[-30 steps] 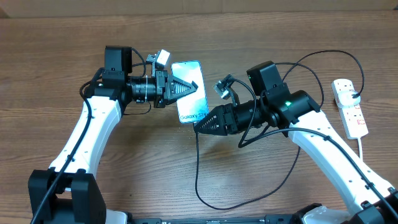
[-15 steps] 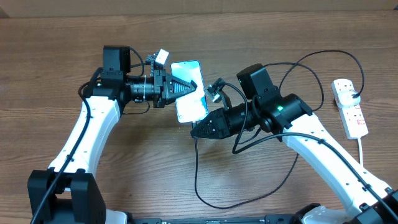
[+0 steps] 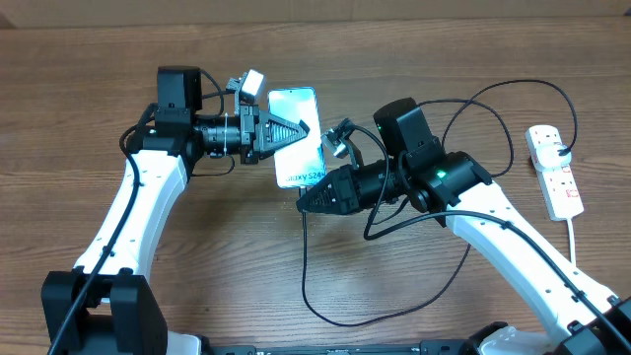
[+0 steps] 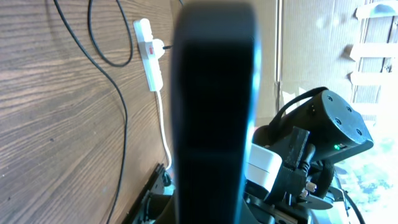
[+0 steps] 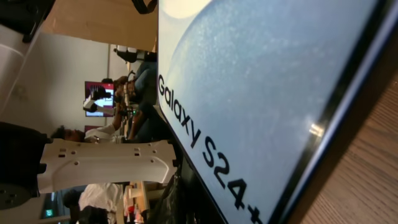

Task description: Plug charger to phone and switch on socket

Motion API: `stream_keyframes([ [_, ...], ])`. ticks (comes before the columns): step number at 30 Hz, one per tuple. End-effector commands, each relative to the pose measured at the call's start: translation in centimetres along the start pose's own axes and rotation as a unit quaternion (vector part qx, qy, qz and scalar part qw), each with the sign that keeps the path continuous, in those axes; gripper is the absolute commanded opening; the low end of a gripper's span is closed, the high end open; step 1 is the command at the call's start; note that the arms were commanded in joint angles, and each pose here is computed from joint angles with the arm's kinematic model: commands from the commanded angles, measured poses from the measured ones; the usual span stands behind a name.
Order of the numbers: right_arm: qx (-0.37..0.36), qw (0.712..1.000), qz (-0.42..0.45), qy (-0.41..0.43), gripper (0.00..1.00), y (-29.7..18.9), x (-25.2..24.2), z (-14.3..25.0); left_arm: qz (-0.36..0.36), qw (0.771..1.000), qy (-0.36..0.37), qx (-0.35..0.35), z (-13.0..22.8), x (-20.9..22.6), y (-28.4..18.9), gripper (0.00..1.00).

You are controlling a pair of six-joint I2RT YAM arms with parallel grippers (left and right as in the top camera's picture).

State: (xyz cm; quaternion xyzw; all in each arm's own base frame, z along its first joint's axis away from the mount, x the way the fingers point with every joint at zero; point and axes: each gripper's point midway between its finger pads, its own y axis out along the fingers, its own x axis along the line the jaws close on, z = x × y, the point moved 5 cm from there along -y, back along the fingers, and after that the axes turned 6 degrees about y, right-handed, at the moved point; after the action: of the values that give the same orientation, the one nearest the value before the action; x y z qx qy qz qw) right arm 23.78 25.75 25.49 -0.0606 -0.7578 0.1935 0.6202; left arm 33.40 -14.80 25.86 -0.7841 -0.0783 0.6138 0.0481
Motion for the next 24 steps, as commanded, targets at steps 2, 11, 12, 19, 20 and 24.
stream_keyframes([
  [2, -0.031, 0.999, 0.006, -0.021, 0.04, -0.1, 0.1, -1.9, 0.062, 0.996, 0.036, 0.055, 2.0, -2.4, 1.6, 0.04],
  [11, -0.048, 0.998, -0.017, -0.029, 0.04, -1.8, 0.1, -2.9, 0.08, 0.994, 0.046, 0.061, 2.2, -2.8, 1.4, 0.04],
  [12, -0.051, 0.998, -0.018, -0.029, 0.04, -2.0, 0.1, -3.1, 0.08, 0.994, 0.046, 0.061, 2.2, -2.8, 1.4, 0.04],
  [19, -0.068, 0.996, -0.025, -0.057, 0.87, -2.4, 0.5, -3.9, 0.08, 0.994, 0.046, 0.061, 2.2, -2.8, 1.4, 0.04],
  [20, -0.07, 0.995, -0.026, -0.062, 1.0, -2.4, 0.6, -4.0, 0.078, 0.994, 0.046, 0.061, 2.1, -2.7, 1.5, 0.04],
  [24, -0.076, 0.994, -0.025, -0.081, 1.0, -2.5, 0.7, -4.2, 0.077, 0.994, 0.046, 0.06, 2.1, -2.7, 1.5, 0.04],
])
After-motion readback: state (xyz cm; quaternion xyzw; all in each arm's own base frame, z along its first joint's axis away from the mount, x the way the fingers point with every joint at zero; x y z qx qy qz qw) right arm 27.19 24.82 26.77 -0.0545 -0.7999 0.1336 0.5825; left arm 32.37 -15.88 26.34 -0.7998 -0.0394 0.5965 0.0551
